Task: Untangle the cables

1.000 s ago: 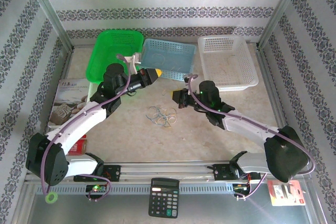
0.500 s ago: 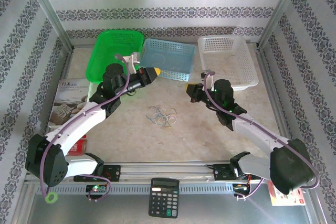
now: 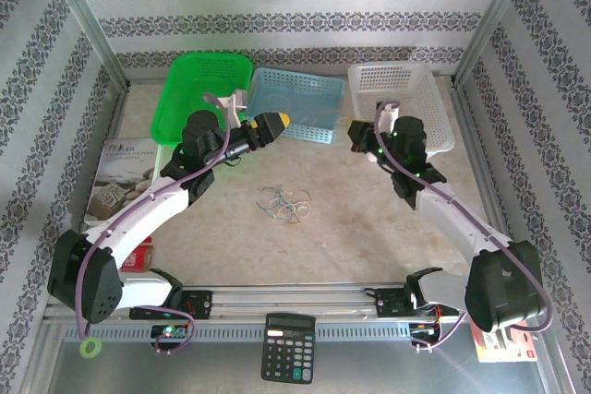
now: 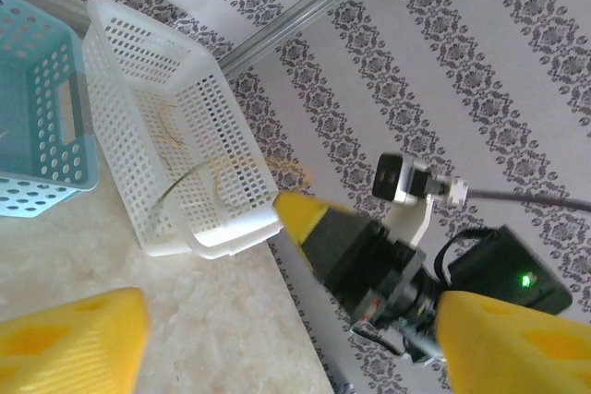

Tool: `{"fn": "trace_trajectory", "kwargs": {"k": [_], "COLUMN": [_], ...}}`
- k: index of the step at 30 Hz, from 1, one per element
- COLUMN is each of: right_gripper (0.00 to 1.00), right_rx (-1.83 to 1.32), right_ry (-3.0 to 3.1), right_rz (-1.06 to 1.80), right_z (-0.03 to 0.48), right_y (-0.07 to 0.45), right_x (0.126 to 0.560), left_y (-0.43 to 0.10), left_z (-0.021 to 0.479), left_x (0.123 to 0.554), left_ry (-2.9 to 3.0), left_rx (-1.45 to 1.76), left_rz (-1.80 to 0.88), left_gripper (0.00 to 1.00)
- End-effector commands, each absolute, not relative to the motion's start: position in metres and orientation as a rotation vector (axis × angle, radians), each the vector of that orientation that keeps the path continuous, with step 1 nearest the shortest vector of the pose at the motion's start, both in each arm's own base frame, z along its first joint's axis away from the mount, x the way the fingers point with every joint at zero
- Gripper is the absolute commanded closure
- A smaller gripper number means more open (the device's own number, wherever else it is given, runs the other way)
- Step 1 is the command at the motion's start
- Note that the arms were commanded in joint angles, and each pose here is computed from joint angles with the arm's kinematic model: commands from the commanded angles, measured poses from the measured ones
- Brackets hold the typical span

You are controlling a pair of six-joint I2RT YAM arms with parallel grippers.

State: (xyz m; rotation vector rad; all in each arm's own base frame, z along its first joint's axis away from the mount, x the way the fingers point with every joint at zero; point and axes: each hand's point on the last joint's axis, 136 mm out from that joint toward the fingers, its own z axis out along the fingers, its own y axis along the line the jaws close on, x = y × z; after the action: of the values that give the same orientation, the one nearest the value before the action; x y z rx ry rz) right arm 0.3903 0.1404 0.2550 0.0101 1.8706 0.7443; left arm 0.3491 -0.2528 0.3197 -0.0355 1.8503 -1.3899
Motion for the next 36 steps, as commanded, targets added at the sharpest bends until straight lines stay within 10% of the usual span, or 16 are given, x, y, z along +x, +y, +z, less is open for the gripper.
{"fn": "trace_trajectory", "kwargs": {"k": [1,21,26,36], "right_gripper": [1.0,1.0,0.63,0.56], "right_rx": [0.102,0.557,0.546,0.461], "right_ry": [1.824,2.009,2.057,1.993], "right_rz": [0.623,0.403,0.422,0.505], "right_z": [0.273,0.178,0.172,0.215], "right_y": [0.101,-0.022,-0.02,-0.003], "right_x": [0.417,0.535,0.55,0.537], "left_y": [-0.251,-0.236,-0.233,-0.231], "left_z": [0.334,0.294,0.29,0.276], "left_x": [0.349,0.338,0.334,0.334], "left_ry": [1.796,1.943,1.954,1.983], "left_rx": [0.006,-0.004,-0.007,-0.016], "left_rz": [-1.394,-1.239,-1.225,-1.194], "left_gripper": [0.08,0.0,0.0,0.0]}}
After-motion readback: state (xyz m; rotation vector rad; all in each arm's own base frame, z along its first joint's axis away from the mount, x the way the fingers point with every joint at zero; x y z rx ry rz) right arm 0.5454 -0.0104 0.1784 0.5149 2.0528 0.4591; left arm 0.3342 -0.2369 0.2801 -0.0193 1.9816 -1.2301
